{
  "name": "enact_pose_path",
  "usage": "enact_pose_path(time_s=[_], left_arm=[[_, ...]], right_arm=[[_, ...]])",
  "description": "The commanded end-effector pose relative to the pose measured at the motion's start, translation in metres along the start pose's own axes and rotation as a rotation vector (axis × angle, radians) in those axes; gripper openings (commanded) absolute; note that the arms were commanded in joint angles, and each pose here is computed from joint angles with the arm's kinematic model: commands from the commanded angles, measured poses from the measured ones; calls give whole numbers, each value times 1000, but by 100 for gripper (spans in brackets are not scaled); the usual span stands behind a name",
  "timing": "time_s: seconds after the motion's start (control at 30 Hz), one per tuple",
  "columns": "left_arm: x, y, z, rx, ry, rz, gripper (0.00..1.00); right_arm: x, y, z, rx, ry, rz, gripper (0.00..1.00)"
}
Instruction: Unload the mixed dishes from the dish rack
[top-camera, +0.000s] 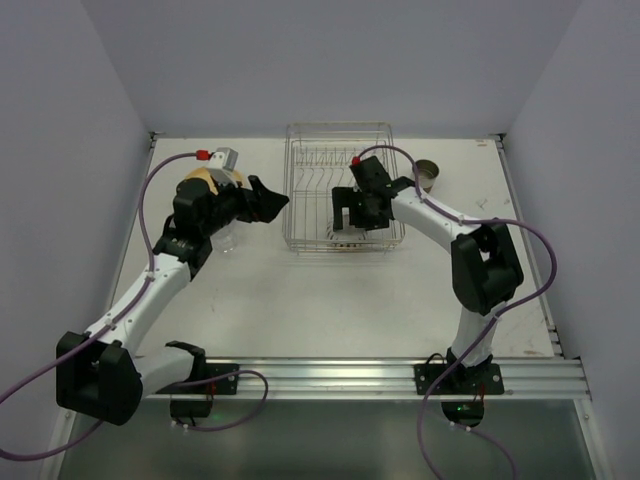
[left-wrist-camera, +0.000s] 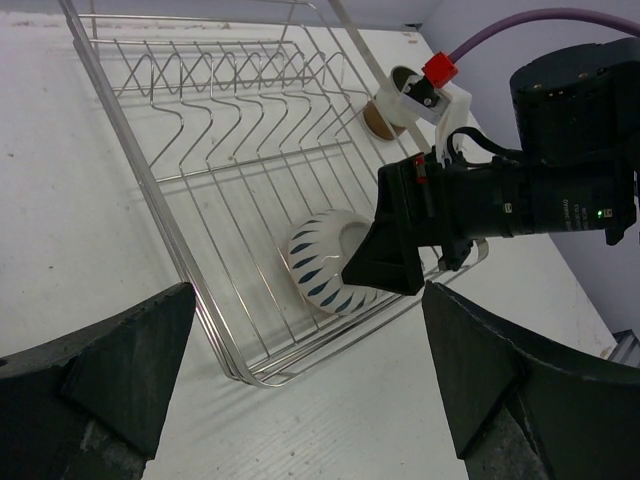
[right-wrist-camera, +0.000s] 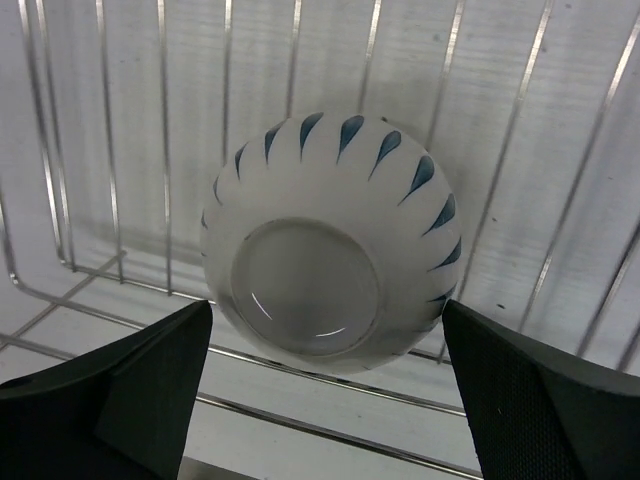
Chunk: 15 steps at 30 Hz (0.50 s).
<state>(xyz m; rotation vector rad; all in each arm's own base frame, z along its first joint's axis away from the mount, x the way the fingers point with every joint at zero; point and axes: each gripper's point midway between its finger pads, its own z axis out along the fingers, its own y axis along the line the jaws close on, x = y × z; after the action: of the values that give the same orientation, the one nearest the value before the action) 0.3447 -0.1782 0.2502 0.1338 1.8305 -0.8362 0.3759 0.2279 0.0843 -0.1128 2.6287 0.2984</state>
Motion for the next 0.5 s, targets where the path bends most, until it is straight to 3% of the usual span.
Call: enact_pose_path(time_s=[0.0, 0.47], left_arm=[[-7, -8, 3, 47, -28, 40, 100], [-5, -9, 3, 54, -24, 42, 100]], right_arm=[[-5, 46, -12, -230, -2, 14, 99], [-5, 32, -12, -178, -19, 18, 99]])
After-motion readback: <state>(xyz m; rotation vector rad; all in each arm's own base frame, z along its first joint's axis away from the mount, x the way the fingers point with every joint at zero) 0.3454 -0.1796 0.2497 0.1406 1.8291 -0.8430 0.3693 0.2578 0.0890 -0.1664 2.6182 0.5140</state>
